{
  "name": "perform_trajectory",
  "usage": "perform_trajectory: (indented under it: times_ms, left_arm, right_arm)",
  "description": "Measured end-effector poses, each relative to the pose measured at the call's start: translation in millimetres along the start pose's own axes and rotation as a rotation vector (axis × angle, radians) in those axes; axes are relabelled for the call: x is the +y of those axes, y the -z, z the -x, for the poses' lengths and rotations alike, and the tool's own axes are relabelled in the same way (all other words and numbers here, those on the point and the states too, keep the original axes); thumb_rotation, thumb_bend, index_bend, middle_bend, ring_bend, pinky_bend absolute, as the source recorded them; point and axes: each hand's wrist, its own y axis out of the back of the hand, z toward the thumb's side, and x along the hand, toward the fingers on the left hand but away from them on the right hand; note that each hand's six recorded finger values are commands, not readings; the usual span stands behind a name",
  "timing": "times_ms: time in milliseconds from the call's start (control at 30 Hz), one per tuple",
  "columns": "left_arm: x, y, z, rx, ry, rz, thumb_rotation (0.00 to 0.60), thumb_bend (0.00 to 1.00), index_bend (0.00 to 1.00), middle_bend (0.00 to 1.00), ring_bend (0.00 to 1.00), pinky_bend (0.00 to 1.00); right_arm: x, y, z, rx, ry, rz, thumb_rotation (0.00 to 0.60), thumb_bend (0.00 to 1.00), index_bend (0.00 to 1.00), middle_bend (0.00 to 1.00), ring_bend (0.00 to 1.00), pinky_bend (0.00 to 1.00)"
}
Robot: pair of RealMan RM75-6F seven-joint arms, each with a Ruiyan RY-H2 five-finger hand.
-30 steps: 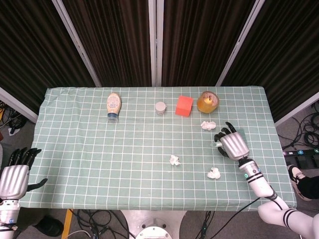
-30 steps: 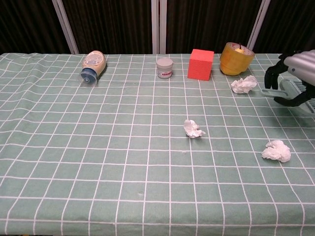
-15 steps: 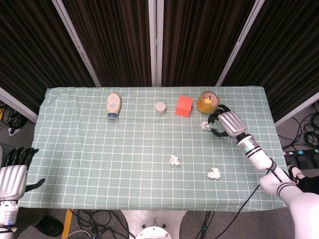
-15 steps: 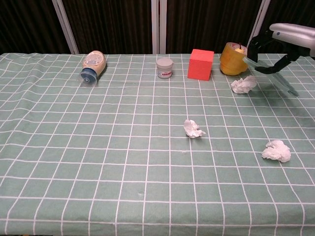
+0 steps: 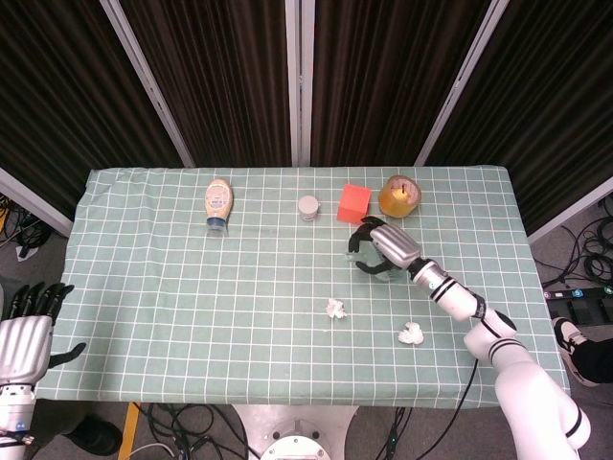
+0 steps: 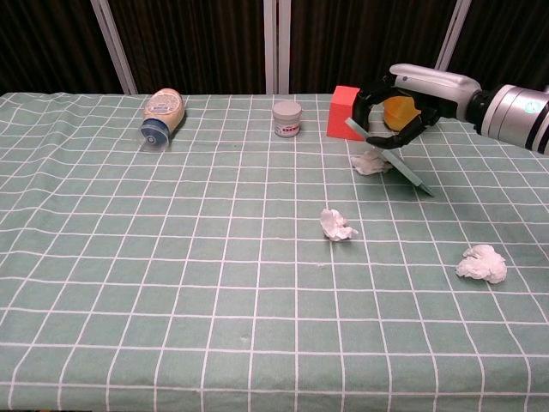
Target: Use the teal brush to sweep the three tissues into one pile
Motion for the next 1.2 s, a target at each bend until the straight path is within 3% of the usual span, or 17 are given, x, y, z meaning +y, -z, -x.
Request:
perform_trajectory:
  times_ms: [167, 567, 933, 1200]
  left_arm:
    - [-2, 2, 1, 0.0, 0.002, 0.006, 0.6, 0.02, 0.16, 0.14, 0.07, 0.07]
    - [-2, 4, 3, -0.005, -0.008, 0.021, 0.6, 0.02, 0.16, 0.14, 0.07, 0.07]
    - [-2, 4, -2, -0.02, -0.013, 0.038, 0.6, 0.02, 0.16, 0.14, 0.07, 0.07]
    - [-2, 6, -5, -0.035, -0.02, 0.041, 0.6, 0.02, 0.16, 0.14, 0.07, 0.07]
  right_arm:
    - [-15, -24, 0, 0.087, -0.007, 0.106, 0.6, 0.46, 0.73, 0.62, 0.28, 0.14]
    - [-35, -65, 2, 0.186, -0.023, 0.272, 0.6, 0.46, 0.73, 0.62, 0.28, 0.14]
    - [4, -66, -28, 0.207, 0.081, 0.264, 0.6, 0.46, 0.72, 0.62, 0.28, 0.14]
    - [20, -66, -91, 0.102, 0.175, 0.221, 0.6, 0.46, 0.71, 0.62, 0.28, 0.14]
